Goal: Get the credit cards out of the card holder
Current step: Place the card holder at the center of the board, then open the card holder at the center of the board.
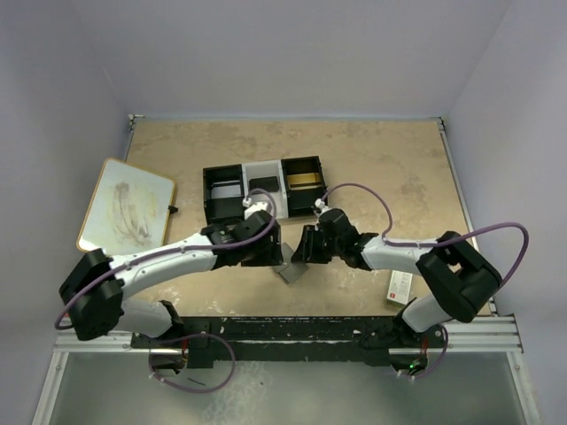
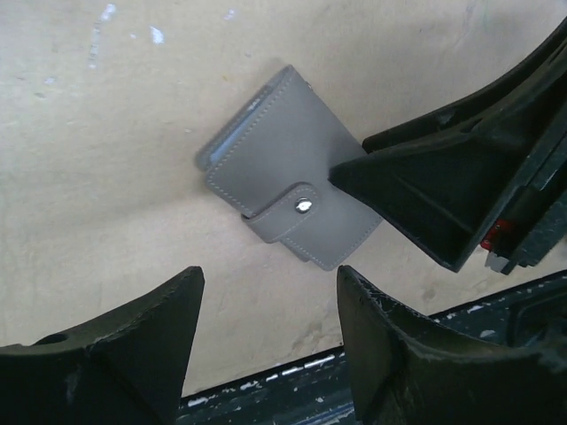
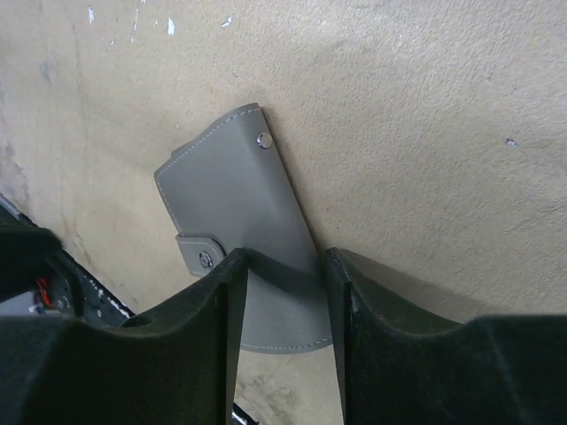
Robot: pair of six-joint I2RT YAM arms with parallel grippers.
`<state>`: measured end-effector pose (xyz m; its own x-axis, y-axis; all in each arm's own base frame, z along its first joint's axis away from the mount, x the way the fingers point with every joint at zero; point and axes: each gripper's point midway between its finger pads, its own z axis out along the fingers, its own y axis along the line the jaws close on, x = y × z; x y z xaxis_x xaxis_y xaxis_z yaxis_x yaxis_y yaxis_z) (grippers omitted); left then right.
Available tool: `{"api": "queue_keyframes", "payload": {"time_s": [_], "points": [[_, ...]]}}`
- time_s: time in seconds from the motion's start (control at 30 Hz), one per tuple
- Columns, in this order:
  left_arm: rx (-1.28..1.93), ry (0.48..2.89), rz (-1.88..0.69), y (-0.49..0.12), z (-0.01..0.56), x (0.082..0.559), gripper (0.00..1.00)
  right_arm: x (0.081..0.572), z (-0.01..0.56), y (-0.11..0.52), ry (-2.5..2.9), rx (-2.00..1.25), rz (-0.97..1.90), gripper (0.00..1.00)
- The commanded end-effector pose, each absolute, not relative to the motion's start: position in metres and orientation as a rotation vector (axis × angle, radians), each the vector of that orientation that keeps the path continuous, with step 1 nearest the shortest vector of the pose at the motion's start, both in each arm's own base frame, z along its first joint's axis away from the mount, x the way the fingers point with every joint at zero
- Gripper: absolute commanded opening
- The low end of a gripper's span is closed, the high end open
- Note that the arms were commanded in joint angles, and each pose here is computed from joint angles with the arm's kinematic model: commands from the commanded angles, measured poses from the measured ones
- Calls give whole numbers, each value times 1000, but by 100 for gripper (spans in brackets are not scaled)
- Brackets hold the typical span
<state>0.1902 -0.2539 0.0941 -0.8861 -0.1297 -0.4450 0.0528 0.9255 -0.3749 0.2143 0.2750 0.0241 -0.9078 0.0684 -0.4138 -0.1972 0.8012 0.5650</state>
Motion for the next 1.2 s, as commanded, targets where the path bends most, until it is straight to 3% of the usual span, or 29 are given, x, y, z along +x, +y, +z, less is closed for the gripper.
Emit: {"api": "queue_keyframes", "payload": {"time_s": [0.0,0.23,0.47,0.67,0.93,0.97,1.07,1.17], "points": [[-14,2526,-486,-291,101,199,59,200,10,267,2615,-16,891,42],[78,2554,-356,-315,76,197,60,188,7,265,2594,102,994,36],[105,2546,-103,-291,59,203,56,185,4,261,2602,124,983,36],[138,2511,-72,-292,59,210,56,184,2,263,2608,109,990,36],[169,2547,2,-285,38,206,39,184,0,263,2612,105,987,36],[169,2550,-11,-286,38,205,39,184,0,262,2614,109,986,36],[179,2570,-86,-294,36,199,51,183,0,262,2615,112,987,36],[184,2581,-130,-298,36,195,51,184,-1,263,2616,110,987,37]]}}
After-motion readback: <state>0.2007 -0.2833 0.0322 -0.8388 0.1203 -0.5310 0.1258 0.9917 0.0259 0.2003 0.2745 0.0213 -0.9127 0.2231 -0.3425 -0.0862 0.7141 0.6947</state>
